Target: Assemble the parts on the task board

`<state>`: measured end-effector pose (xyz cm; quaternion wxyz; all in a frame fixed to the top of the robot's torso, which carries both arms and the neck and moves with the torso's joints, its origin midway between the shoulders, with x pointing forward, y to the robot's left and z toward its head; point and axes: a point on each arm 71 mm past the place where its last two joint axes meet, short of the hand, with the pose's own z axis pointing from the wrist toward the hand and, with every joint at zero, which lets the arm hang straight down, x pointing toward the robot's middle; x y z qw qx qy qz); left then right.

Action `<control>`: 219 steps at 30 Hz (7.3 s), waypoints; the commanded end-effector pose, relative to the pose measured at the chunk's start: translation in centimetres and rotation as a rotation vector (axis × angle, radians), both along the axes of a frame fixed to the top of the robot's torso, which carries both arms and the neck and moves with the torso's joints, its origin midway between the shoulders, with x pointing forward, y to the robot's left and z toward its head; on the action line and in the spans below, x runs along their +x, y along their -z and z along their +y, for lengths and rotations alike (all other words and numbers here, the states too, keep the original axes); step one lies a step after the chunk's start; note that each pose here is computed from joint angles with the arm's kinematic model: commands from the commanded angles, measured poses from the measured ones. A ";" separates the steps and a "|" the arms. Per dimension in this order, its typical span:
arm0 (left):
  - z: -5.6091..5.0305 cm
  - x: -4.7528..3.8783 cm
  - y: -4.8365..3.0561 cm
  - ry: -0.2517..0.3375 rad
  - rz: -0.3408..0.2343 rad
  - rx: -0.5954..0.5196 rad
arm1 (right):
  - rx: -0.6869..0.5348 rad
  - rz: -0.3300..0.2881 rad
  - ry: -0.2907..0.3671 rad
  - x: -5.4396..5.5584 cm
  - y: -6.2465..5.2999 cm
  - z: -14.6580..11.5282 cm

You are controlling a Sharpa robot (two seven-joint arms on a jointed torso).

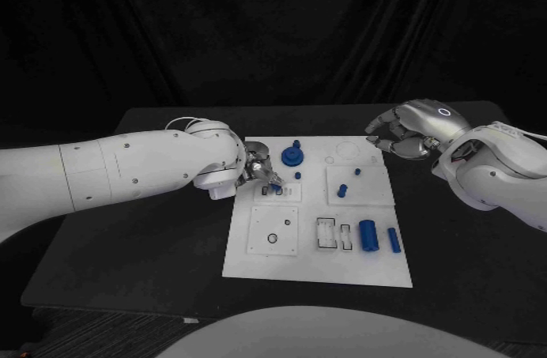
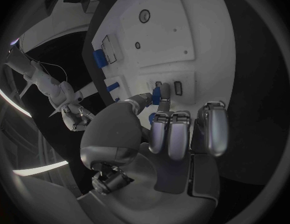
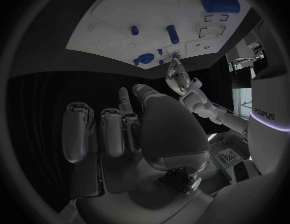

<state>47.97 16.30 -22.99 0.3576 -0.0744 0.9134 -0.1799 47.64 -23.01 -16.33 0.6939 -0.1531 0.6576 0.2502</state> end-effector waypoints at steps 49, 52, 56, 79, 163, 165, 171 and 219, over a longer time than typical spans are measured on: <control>0.0 -1.01 1.21 0.003 -0.025 0.009 | 0.002 0.006 0.020 0.1 0.3 0.0; -0.1 -1.13 1.25 0.008 -0.021 0.009 | 0.001 0.006 0.020 0.1 0.3 0.0; -0.2 -1.18 1.28 0.011 -0.020 0.008 | 0.001 0.006 0.020 0.1 0.3 0.0; -0.5 -1.18 1.41 0.017 -0.016 0.009 | 0.000 0.008 0.021 0.1 0.3 -0.1; -0.1 -0.87 1.63 0.038 -0.008 0.001 | -0.005 0.019 0.023 0.0 0.8 -0.2; -0.1 -0.86 1.64 0.040 -0.007 0.000 | -0.005 0.019 0.023 0.0 0.8 -0.2; -0.1 -0.85 1.62 0.043 -0.009 -0.004 | -0.005 0.019 0.023 0.0 0.8 -0.2; 0.4 -1.24 1.30 -0.001 -0.038 -0.016 | -0.006 0.021 0.028 0.1 1.1 -0.4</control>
